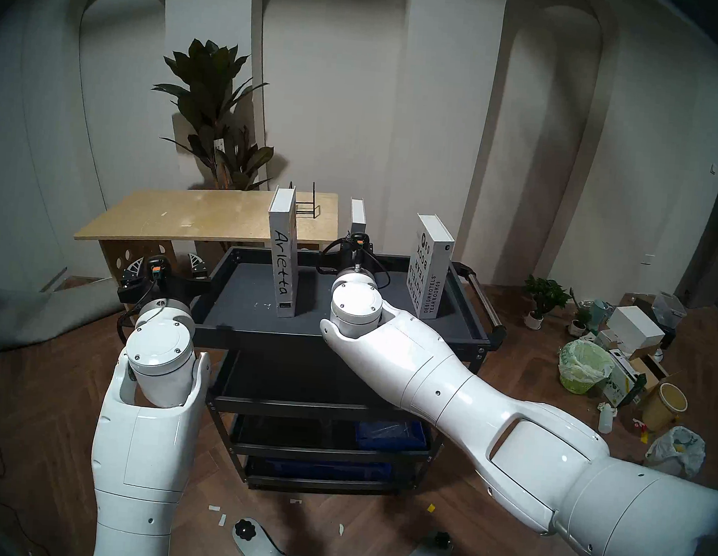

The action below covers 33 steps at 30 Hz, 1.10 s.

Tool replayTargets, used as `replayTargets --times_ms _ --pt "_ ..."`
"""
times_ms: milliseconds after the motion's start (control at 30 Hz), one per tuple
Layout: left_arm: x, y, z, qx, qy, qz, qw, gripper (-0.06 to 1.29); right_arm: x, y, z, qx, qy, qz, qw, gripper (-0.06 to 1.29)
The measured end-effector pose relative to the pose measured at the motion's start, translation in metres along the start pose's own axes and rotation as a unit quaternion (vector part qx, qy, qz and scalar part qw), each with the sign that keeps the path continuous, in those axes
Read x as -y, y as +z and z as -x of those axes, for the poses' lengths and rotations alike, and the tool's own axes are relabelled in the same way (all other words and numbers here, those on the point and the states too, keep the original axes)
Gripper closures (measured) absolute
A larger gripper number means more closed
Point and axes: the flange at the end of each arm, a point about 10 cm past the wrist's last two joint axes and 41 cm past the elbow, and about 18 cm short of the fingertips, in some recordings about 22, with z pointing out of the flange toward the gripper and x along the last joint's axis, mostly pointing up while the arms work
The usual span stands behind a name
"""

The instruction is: Sort the books onto the shelf by size, largest to the left

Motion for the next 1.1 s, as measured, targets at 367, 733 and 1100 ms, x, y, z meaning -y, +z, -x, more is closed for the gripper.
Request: replayTargets --times_ms 367,733,1100 --pt "-0.001 0.005 0.001 0.002 -0.003 0.004 1.0000 0.00 0.003 0.002 -0.002 0.008 0.009 0.007 0.9999 0.95" --pt "-0.006 0.006 0.001 0.002 -0.004 0.010 0.9999 0.00 0.001 0.004 -0.004 0.022 0.003 0.015 0.9996 0.95" --pt "-0.011 0.005 0.001 0.004 -0.008 0.008 0.9999 0.00 -0.001 0.004 -0.007 0.039 0.000 0.001 0.9992 0.95"
